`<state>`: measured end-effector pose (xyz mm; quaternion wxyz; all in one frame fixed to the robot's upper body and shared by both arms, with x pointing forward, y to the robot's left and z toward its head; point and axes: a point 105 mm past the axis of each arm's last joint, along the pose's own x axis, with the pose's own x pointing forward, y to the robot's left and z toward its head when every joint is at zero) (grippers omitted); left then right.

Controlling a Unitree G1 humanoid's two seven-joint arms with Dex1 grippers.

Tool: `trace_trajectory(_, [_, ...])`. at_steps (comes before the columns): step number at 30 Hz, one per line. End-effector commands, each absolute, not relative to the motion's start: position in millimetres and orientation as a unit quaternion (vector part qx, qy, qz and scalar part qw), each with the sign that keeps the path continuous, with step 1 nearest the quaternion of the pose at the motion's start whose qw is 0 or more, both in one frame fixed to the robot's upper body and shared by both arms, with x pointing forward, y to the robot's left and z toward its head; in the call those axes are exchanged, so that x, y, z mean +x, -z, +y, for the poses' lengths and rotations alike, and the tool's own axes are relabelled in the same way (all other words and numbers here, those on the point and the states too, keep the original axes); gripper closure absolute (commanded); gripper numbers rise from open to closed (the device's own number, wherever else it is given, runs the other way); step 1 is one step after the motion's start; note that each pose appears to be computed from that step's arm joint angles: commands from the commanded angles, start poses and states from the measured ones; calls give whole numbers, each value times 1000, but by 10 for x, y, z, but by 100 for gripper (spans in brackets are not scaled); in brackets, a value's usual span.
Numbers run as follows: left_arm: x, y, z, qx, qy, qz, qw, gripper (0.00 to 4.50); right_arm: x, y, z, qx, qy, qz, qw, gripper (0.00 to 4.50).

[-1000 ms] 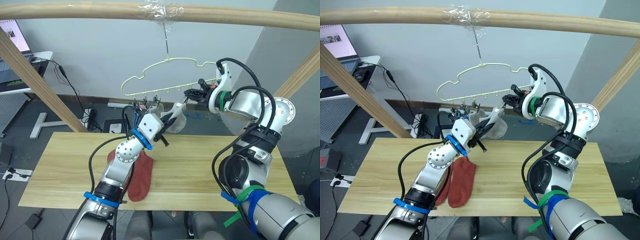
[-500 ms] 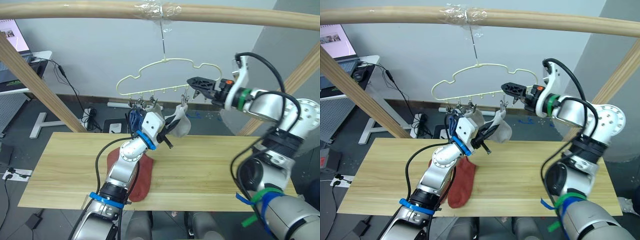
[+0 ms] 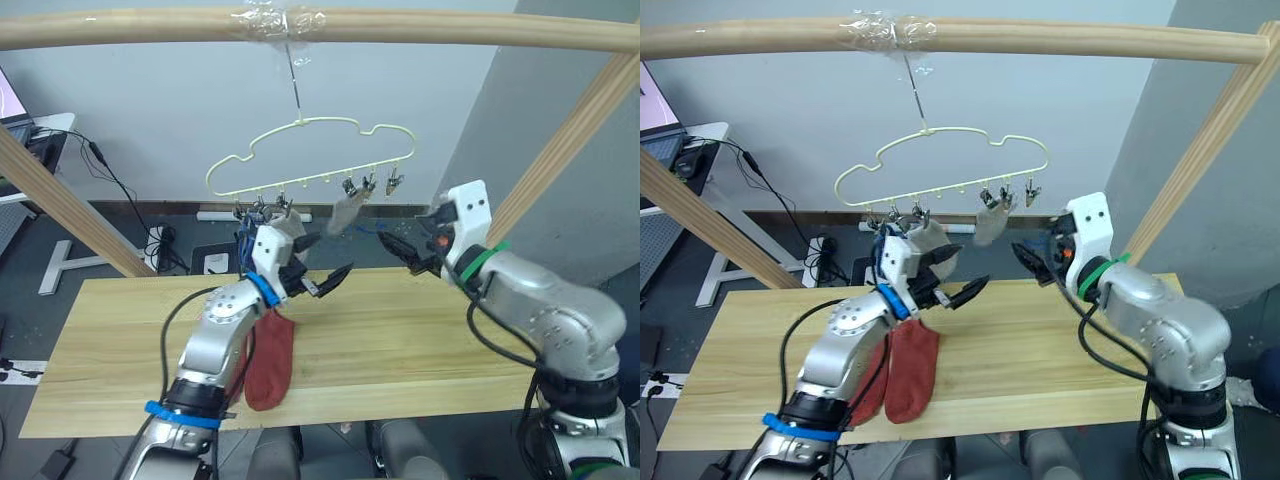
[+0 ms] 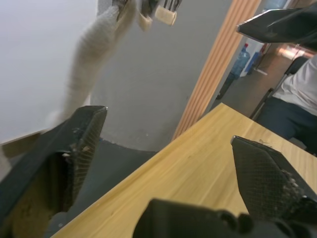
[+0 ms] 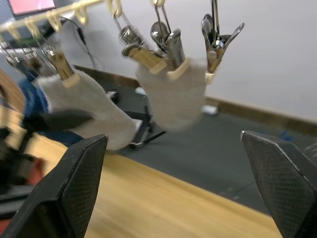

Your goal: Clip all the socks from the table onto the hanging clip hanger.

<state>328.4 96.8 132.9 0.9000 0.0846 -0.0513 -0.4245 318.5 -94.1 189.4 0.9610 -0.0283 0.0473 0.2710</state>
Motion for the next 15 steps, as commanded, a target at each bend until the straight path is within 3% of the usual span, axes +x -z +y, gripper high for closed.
trace_trajectory(1, [3155, -1619, 1048, 97, 439, -85, 889, 0, 3166, -2129, -925, -47, -240, -49, 968, 17])
trace_trajectory(5, [3091, -1822, 1151, 102, 439, -95, 888, 0, 3185, -2109, -857, -67, -217, -83, 970, 123])
trace_trajectory(9, [3054, -1974, 1207, 107, 432, -106, 889, 0, 3173, -2109, -763, -59, -210, -101, 971, 123])
trace_trajectory(11, [3039, -2014, 1222, 105, 430, -109, 890, 0, 3165, -2103, -718, -52, -214, -104, 970, 154])
trace_trajectory(14, [3020, -2026, 1230, 105, 429, -109, 891, 0, 3175, -2080, -682, -53, -212, -104, 970, 247])
trace_trajectory(15, [3009, -2034, 1224, 103, 430, -110, 890, 0, 3185, -2083, -678, -53, -209, -105, 971, 247])
